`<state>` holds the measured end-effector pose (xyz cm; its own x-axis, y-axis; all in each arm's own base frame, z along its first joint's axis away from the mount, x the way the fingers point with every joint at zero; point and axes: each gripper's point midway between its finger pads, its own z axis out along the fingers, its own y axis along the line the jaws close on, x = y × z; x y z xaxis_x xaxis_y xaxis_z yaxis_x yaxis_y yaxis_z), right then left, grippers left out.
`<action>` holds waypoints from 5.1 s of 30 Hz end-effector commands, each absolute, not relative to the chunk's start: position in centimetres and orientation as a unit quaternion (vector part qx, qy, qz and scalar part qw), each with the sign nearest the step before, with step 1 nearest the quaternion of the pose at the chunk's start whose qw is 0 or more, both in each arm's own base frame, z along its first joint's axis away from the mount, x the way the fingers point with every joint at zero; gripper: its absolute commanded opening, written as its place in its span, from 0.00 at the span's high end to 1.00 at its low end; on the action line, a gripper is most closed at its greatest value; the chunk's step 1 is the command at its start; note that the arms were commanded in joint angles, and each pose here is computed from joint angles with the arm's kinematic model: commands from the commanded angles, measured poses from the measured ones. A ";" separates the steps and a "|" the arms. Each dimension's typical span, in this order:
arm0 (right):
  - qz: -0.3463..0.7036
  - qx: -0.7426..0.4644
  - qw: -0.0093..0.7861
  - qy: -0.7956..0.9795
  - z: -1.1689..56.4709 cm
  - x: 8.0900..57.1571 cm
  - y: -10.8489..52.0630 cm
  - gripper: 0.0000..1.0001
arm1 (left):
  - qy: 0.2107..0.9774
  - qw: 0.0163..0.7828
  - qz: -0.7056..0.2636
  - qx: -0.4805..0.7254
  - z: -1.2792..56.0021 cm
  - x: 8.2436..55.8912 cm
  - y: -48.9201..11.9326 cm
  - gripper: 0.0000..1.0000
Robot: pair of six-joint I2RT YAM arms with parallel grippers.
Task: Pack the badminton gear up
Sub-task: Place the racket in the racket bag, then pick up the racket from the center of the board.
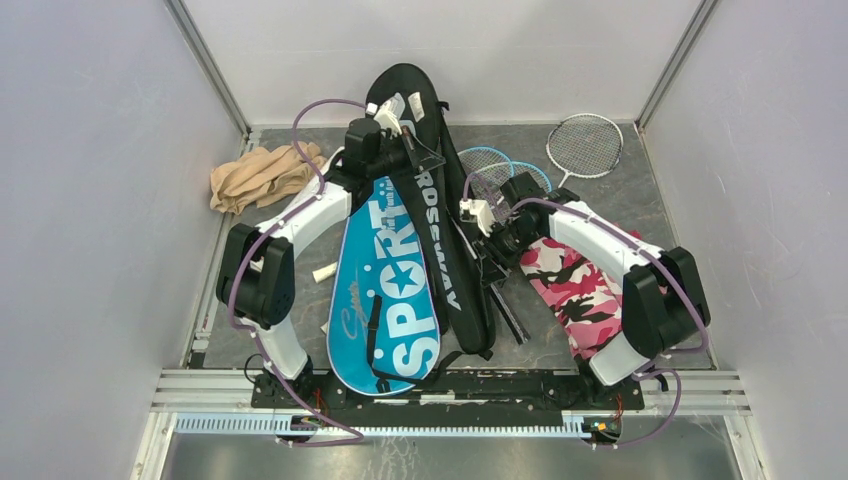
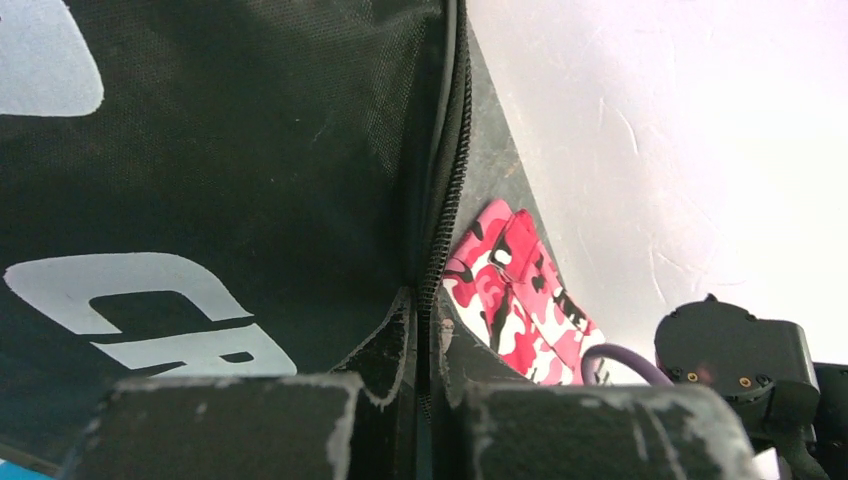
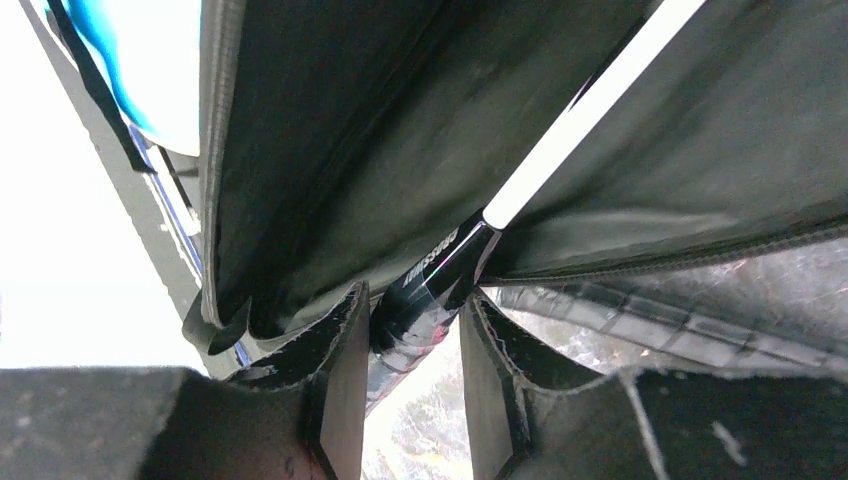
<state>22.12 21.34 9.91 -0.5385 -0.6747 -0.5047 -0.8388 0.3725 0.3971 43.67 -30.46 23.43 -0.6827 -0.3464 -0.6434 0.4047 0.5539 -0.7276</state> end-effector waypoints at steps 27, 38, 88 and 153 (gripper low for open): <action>0.409 -0.370 0.247 0.797 16.2 29.8 28.8 0.90 | 0.776 0.351 -0.516 -0.093 26.0 44.7 -31.1 0.98; 0.430 -0.318 0.226 0.814 15.3 28.9 29.0 0.83 | 0.782 0.350 -0.503 -0.113 25.4 46.5 -31.2 0.98; 0.083 -0.363 0.471 0.800 24.0 34.8 18.0 0.25 | 0.736 0.378 -0.560 -0.033 33.4 44.7 -29.2 0.98; -0.002 0.108 0.350 0.931 2.0 51.0 -5.6 0.68 | 0.719 0.383 -0.580 -0.015 37.7 39.3 -27.5 0.98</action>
